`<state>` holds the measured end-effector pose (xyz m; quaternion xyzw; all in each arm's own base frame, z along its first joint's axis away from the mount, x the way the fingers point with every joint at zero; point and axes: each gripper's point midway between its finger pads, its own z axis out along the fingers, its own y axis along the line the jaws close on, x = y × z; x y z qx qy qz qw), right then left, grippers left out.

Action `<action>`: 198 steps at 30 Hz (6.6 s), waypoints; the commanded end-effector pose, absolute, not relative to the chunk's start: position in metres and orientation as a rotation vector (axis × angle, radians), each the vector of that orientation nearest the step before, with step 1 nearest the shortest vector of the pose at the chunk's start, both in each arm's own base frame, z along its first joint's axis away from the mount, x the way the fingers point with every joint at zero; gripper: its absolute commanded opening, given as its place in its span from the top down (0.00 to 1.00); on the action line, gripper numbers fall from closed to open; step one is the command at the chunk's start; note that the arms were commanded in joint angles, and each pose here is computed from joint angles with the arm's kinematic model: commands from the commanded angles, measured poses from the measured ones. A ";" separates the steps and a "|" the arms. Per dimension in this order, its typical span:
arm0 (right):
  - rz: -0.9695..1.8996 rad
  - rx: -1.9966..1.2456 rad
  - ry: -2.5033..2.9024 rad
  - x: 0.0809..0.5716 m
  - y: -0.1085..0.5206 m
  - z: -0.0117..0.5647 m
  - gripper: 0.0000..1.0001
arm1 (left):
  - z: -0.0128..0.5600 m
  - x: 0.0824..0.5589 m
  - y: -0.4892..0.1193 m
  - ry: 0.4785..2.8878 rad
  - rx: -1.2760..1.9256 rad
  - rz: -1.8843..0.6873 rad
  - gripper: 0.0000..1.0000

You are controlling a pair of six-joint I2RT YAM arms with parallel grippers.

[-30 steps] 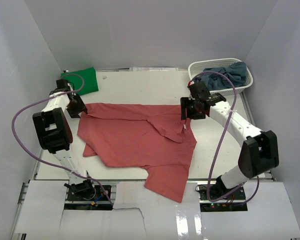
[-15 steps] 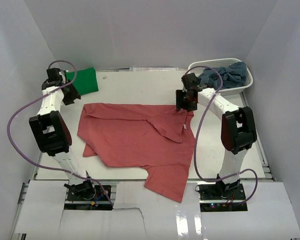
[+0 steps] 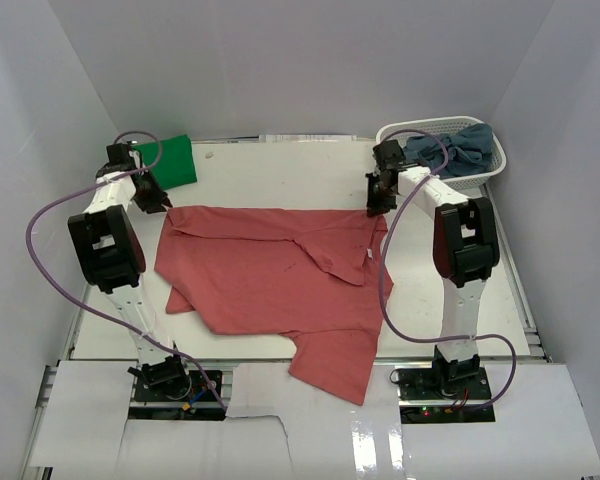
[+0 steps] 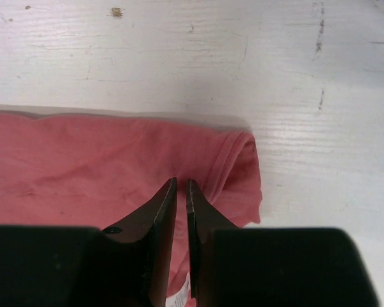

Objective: Fold and stack the t-shirts
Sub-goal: Fold the flattened tshirt in 1/3 of the way

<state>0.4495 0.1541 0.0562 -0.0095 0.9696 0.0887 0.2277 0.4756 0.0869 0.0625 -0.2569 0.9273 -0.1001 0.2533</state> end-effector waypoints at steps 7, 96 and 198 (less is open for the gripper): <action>0.301 -0.022 2.694 0.454 0.165 0.041 0.84 | 0.122 0.515 0.052 2.389 -0.469 -0.303 0.68; 0.954 -0.610 2.388 0.439 0.426 0.113 0.34 | 0.163 0.392 0.003 1.396 -1.280 -1.104 0.30; 0.701 -0.784 2.708 0.344 0.301 0.080 0.57 | 0.054 0.432 -0.309 2.483 0.093 -1.348 0.50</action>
